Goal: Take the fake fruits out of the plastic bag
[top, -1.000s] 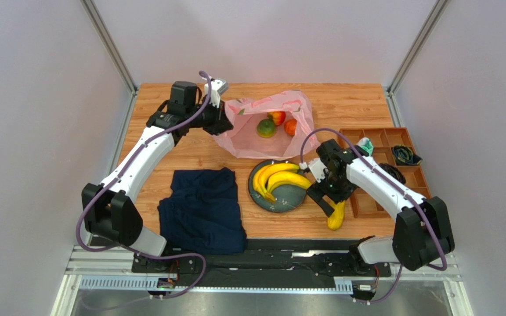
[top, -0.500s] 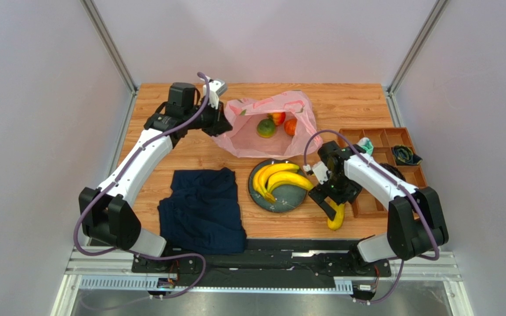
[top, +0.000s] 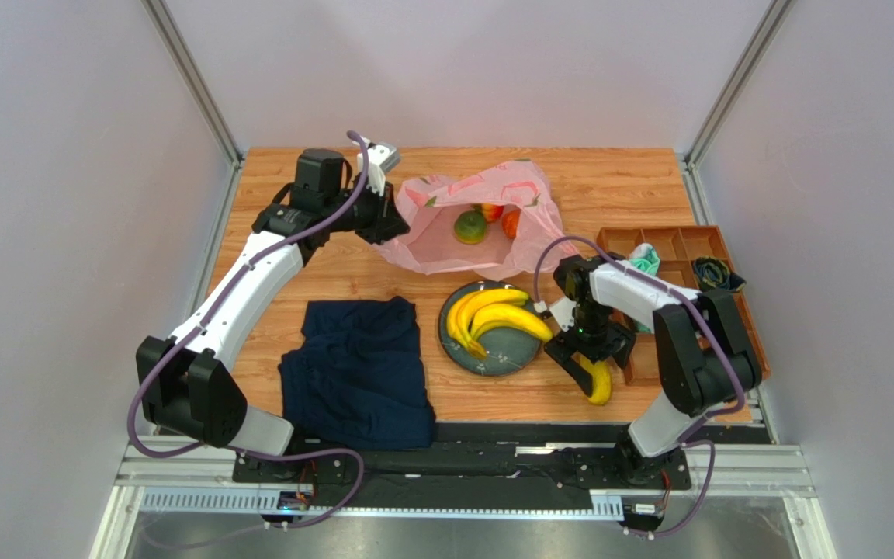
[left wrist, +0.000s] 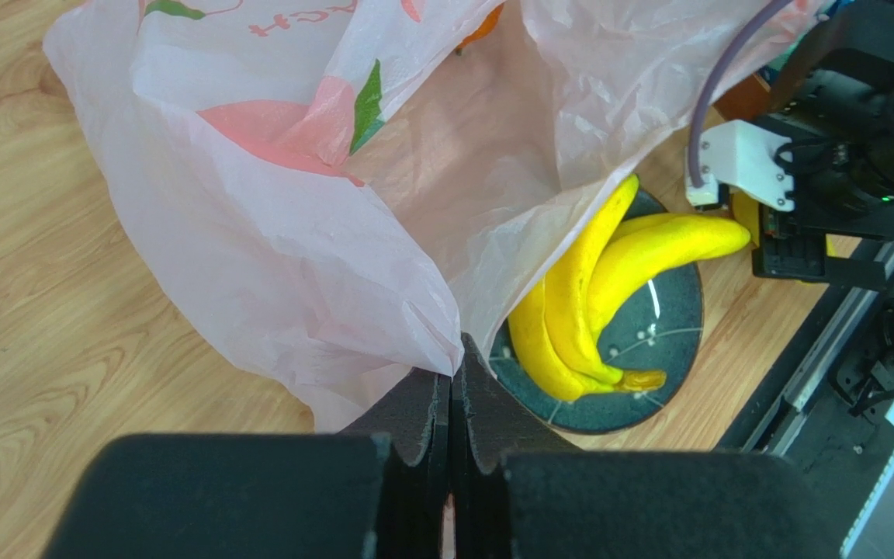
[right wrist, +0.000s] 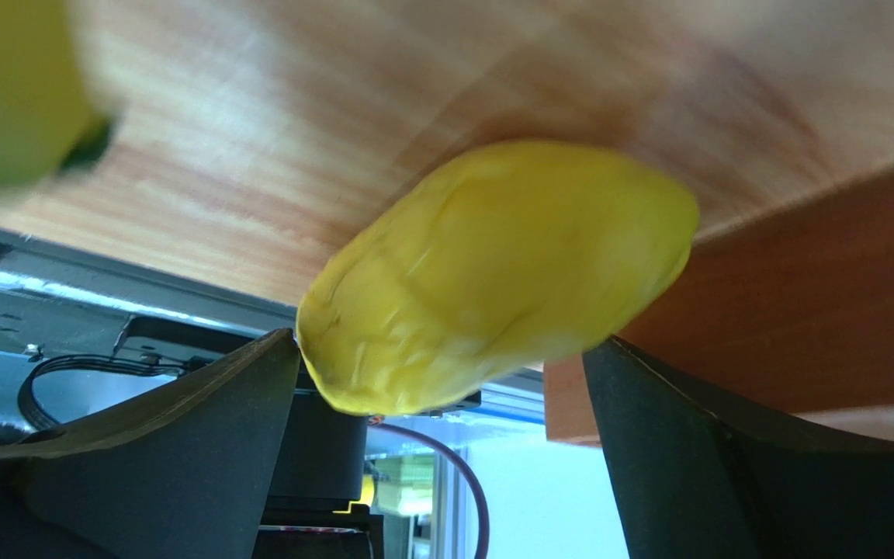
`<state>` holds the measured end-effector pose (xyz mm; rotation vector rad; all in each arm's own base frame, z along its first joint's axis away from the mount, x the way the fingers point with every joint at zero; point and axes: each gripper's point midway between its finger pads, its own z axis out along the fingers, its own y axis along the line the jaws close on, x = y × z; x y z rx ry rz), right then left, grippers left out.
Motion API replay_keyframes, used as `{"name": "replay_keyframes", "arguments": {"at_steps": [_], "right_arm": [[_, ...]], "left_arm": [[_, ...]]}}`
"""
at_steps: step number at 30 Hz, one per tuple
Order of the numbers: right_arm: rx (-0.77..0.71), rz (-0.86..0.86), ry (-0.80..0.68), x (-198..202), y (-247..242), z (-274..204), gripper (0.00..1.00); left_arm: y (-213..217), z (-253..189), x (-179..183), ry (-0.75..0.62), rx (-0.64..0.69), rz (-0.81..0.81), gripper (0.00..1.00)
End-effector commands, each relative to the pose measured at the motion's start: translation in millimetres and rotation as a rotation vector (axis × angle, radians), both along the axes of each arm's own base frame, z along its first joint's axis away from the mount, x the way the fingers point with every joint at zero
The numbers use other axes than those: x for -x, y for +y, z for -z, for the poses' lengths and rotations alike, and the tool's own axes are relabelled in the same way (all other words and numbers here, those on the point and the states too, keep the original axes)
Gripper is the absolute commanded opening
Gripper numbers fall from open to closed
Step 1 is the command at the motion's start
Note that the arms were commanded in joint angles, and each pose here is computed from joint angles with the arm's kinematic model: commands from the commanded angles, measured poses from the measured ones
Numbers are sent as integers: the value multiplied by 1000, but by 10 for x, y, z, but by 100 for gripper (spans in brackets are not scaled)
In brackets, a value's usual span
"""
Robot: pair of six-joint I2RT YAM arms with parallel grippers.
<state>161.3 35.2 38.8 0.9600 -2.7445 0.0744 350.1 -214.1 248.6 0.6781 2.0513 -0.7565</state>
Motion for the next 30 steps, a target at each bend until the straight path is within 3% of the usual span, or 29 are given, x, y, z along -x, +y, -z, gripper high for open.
{"name": "replay_keyframes", "arguments": {"at_steps": [1, 7, 10, 16, 30], "right_arm": [[31, 8, -14, -215, -32, 40, 96], [-56, 20, -97, -439, 148, -121, 77], [-80, 3, -115, -409, 159, -215, 63], [-167, -16, -108, -271, 281, -344, 46], [-426, -112, -212, -186, 735, -853, 33]], "left_arm": [[20, -206, 18, -75, 13, 16, 0], [34, -214, 26, -81, 6, 16, 0], [29, -194, 11, -77, 4, 16, 0], [8, -193, -28, -74, 6, 20, 0], [-22, -201, -103, -71, 7, 23, 0]]}}
